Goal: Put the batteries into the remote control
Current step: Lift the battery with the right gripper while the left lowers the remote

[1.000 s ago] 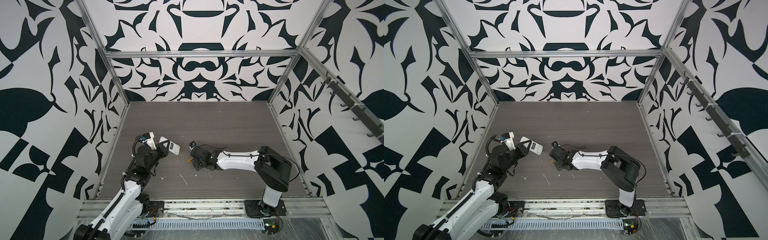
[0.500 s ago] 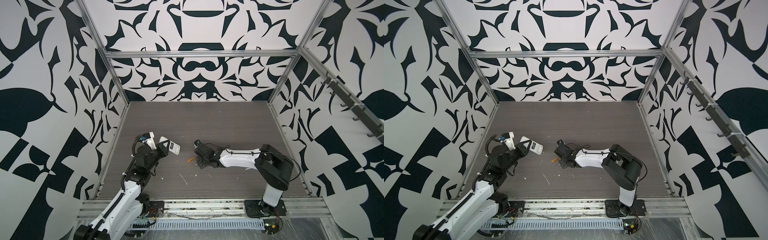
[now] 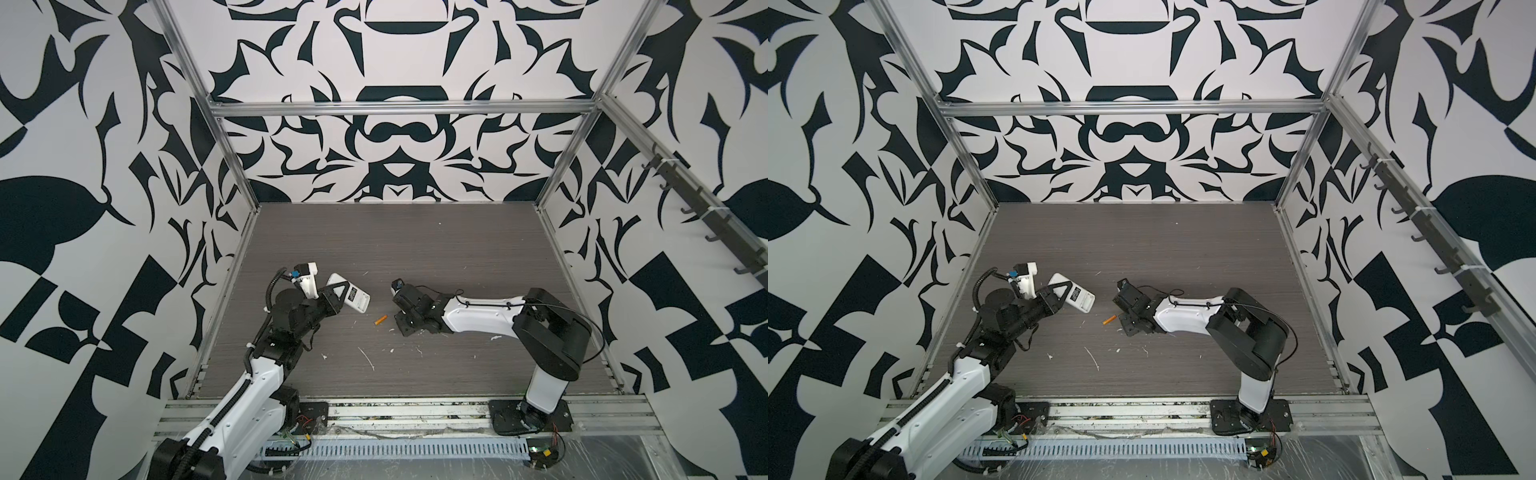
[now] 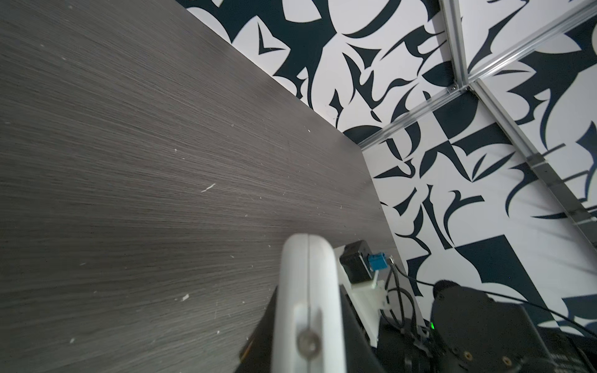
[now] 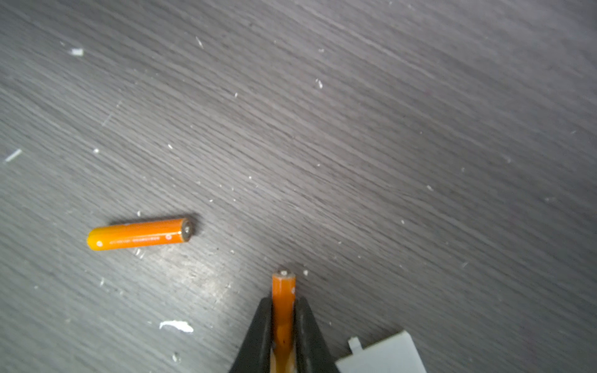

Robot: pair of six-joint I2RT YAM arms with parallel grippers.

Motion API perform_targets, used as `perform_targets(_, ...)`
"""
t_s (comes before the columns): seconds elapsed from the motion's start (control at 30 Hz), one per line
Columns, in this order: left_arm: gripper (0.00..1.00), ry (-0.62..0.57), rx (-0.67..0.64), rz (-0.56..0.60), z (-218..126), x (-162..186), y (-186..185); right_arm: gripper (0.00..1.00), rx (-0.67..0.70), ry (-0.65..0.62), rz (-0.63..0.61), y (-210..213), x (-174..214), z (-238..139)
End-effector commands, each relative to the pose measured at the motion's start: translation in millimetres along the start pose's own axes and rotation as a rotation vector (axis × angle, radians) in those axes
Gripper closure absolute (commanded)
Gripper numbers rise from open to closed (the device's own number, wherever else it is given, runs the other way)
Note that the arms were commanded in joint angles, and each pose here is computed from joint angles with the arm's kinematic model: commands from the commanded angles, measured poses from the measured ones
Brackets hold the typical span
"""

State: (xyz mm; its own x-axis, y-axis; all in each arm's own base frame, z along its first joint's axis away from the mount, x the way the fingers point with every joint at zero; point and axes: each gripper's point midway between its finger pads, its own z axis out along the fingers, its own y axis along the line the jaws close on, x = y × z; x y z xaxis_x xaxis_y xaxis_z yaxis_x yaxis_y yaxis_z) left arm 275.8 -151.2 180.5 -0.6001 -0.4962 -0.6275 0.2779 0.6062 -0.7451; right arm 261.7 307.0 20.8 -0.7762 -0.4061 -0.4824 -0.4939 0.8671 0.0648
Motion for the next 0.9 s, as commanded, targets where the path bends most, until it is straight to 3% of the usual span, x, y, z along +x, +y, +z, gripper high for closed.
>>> perform_targets(0.0,0.92,-0.005,0.093,0.049,-2.4,-5.3,-20.9,0.86,-0.012,-0.022,0.007,-1.6,-4.3,-10.0)
perform_targets(0.4,0.93,0.034,0.107,0.034,-3.0,6.1,-18.5,0.95,-0.027,-0.038,0.015,-2.5,-4.0,-17.1)
perform_targets(0.6,0.93,0.071,0.098,-0.028,-6.9,21.7,-11.1,0.98,-0.044,-0.067,0.023,-2.5,-8.1,-24.7)
perform_targets(0.87,0.92,0.077,0.013,-0.135,-3.4,67.6,9.6,1.0,-0.071,-0.1,0.031,0.6,-13.7,-34.5)
